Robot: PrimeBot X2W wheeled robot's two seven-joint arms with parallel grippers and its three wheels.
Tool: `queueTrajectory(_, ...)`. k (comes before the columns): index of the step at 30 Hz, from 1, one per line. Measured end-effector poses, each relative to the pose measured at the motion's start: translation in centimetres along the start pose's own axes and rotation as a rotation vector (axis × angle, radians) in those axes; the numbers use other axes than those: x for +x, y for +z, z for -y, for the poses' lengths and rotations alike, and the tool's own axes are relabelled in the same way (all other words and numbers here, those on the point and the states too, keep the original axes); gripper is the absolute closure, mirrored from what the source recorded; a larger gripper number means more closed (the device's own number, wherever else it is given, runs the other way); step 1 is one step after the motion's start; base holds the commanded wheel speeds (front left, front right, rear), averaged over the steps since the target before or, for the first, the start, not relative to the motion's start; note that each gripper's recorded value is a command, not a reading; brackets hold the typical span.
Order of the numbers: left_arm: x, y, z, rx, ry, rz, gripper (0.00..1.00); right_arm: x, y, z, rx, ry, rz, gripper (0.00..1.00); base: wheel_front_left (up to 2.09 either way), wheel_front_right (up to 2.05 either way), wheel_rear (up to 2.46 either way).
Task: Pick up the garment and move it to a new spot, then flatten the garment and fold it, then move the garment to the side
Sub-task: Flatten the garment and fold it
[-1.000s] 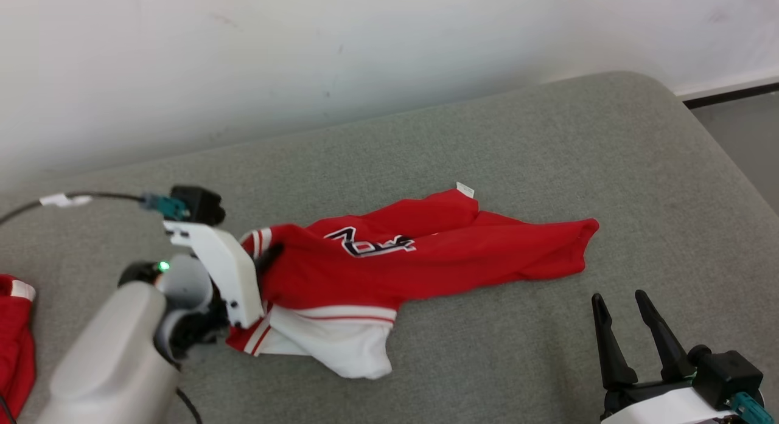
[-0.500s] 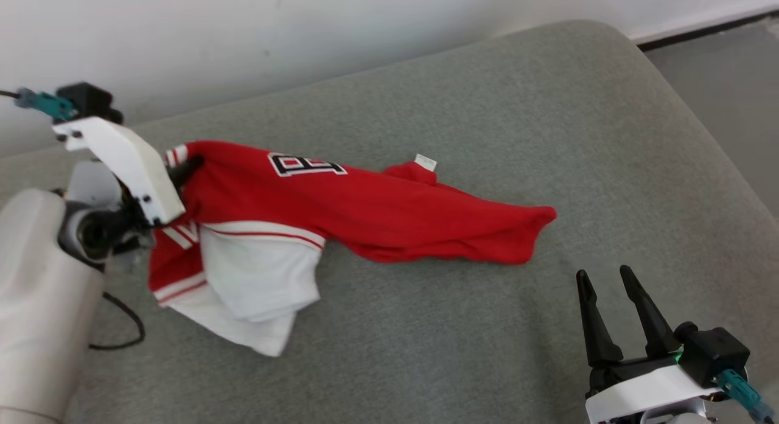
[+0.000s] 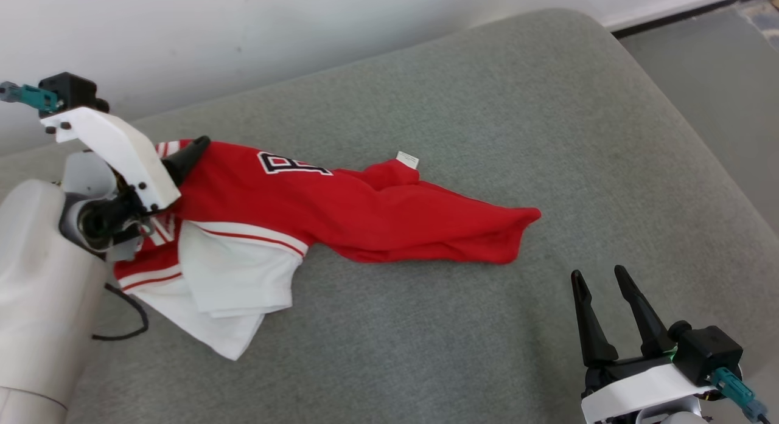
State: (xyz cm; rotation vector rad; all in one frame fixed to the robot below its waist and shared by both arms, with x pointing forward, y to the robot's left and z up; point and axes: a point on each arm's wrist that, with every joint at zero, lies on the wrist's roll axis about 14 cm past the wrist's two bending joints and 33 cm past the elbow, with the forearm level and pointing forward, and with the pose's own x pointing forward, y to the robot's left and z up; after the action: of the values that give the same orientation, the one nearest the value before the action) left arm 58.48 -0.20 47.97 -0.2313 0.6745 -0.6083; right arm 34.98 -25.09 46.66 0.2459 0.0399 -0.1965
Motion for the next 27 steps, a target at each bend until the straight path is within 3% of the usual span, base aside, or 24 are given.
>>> queueTrajectory(7, -4.0, 1.5, 1.8, 0.109, -0.028, 0.114, 0.00, 0.5, 0.7, -2.1, -0.002, 0.071, 0.028, 0.00, 0.00, 0.00, 0.00)
queueTrajectory(15, -9.5, 1.7, 1.1, 0.215, 0.002, 0.271, 0.00, 0.5, 1.0, -4.2, -0.002, 0.147, 0.038, 0.00, 0.00, 0.00, 0.00)
queueTrajectory(23, -11.3, -2.1, 1.6, 0.233, 0.017, 0.357, 0.00, 0.7, 0.7, -5.6, -0.001, 0.194, 0.035, 0.00, 0.00, 0.00, 0.00)
queueTrajectory(27, -11.0, -4.8, 2.7, 0.188, 0.022, 0.388, 0.00, 0.8, 0.7, -5.8, -0.001, 0.198, 0.034, 0.00, 0.00, 0.00, 0.00)
